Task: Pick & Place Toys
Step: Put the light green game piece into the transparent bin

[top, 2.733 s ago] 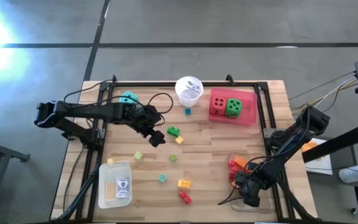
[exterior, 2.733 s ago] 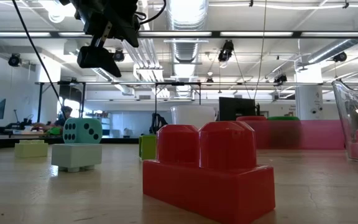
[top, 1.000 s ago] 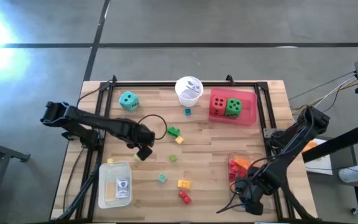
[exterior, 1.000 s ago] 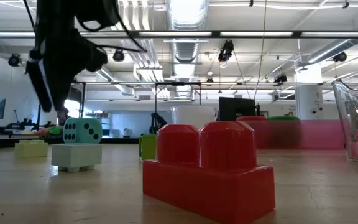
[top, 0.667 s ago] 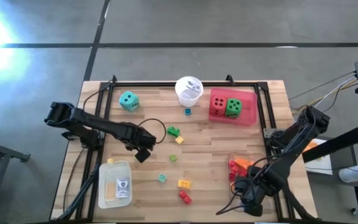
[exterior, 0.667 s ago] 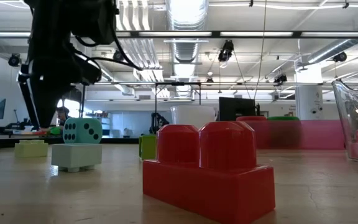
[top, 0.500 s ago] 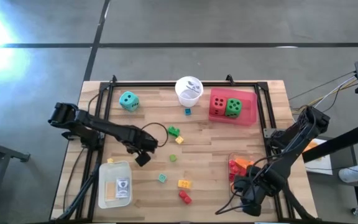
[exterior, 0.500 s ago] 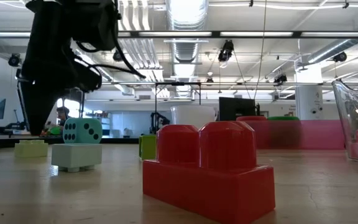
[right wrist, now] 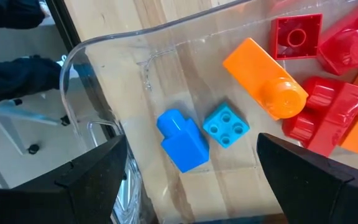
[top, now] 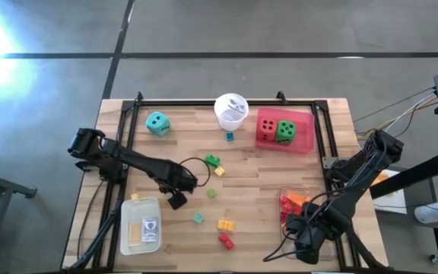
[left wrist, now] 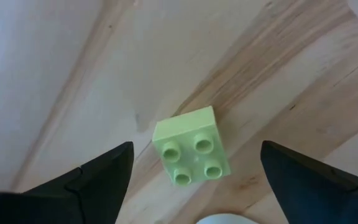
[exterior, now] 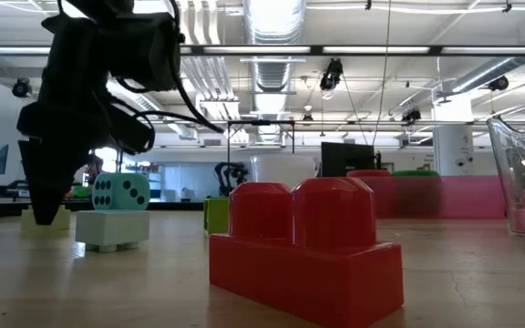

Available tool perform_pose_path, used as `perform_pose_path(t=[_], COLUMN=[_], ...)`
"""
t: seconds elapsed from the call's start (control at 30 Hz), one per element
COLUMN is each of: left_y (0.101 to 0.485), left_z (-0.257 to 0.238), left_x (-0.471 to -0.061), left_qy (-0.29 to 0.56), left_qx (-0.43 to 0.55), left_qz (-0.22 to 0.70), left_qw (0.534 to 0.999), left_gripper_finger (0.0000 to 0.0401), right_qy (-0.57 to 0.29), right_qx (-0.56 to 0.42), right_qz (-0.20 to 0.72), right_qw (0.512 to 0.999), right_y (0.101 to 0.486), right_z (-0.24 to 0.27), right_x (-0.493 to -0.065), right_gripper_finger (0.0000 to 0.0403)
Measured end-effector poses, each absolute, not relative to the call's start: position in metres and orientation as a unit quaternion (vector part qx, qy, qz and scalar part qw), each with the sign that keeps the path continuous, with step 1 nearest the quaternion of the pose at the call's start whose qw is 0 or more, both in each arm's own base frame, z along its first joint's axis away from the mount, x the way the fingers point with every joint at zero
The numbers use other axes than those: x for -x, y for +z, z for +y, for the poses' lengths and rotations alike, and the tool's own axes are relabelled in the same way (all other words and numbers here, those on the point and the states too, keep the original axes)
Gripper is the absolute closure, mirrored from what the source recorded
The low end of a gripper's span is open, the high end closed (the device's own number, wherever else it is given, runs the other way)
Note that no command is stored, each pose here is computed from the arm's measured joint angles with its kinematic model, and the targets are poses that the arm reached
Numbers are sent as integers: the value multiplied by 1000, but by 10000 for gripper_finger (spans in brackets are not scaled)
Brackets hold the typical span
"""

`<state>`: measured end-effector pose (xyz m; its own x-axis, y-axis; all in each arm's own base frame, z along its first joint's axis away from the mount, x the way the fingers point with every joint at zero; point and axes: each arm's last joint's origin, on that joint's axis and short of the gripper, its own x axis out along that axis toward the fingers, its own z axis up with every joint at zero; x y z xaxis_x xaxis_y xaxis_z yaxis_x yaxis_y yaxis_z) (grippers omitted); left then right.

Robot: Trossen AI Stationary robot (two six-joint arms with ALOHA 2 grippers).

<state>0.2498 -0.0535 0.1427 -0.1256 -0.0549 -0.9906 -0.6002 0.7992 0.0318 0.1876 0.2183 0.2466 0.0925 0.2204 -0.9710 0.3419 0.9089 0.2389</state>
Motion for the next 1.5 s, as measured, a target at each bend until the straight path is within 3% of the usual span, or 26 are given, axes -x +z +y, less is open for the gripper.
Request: perform_pose_path(t=[0.2,0.57,0.87,1.1,1.23,1.33,1.5], left_y=[132,131,134,177,220,250,289], left_z=[-56,-57,-57,-60,-60,-60,-54], left_x=[-253,-256,-258,-270,-279,-288,-302], left_qy=[193,177,176,134,89,46,-32], left_qx=[233,236,238,278,315,371,455], left_qz=[737,734,727,669,583,495,349], left_qw=[604,611,619,676,743,784,819], left_gripper_finger=[108,262,263,263,263,263,263], right_qy=[-44,-47,-67,-90,-110,-127,-175], right_qx=[-209,-209,-211,-210,-180,-105,-6], right_qz=[673,672,650,551,467,399,318], right_qw=[708,709,727,803,859,902,932], right_y=[246,245,246,274,297,312,336], right_z=[218,218,216,208,198,190,174], right_x=[-187,-188,-190,-196,-205,-215,-233], right_gripper_finger=[50,50,50,50,50,50,50])
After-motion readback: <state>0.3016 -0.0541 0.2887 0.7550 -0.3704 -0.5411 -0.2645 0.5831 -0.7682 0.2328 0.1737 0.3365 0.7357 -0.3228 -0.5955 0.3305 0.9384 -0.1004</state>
